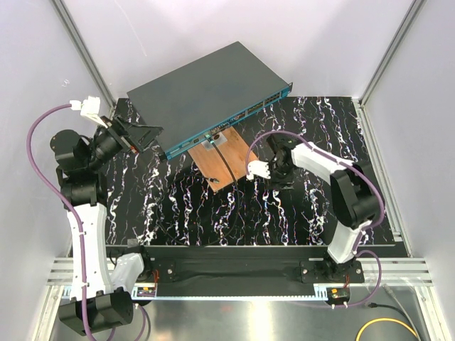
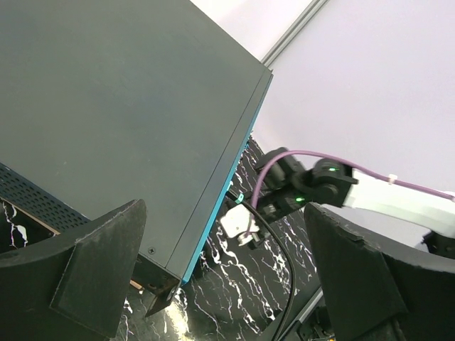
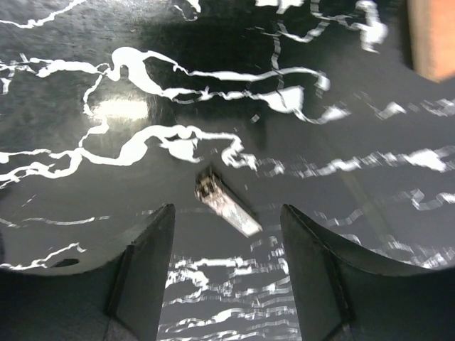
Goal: Insert the plug into the switch port
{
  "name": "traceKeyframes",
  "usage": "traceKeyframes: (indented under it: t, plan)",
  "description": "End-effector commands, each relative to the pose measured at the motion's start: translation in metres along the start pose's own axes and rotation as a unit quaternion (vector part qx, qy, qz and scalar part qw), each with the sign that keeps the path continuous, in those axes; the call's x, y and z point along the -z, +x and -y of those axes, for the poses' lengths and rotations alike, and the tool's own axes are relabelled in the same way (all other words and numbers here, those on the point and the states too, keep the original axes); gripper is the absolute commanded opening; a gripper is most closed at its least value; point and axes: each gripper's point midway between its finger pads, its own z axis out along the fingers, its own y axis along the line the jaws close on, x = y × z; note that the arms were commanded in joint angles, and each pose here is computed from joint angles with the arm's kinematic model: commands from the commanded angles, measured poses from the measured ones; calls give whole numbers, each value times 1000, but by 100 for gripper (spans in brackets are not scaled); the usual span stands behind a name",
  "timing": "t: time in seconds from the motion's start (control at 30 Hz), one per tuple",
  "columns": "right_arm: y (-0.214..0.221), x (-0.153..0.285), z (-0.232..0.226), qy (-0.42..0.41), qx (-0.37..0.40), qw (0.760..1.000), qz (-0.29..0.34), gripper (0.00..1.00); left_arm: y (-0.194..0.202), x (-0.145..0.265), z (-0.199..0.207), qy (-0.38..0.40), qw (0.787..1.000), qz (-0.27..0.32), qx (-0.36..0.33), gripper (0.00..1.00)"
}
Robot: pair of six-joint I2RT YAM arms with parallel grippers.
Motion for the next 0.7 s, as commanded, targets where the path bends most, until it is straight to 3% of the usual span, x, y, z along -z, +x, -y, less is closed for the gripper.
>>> traceKeyframes:
  t: [0.0,0.27,0.43,0.67]
  plan:
    - [0,-5,18,9,34,999,-5,67,-14,2,20,30,998,11,-46,99]
    - [9,-29,15,-9,51,998,-19,62,-15,0,20,33,998,11,-46,99]
    - [14,-35,13,-21,56,998,-20,49,-17,-2,19,33,998,13,-46,99]
    - [27,-47,14,-1,71,997,-33,53,-20,-3,20,32,998,17,-49,99]
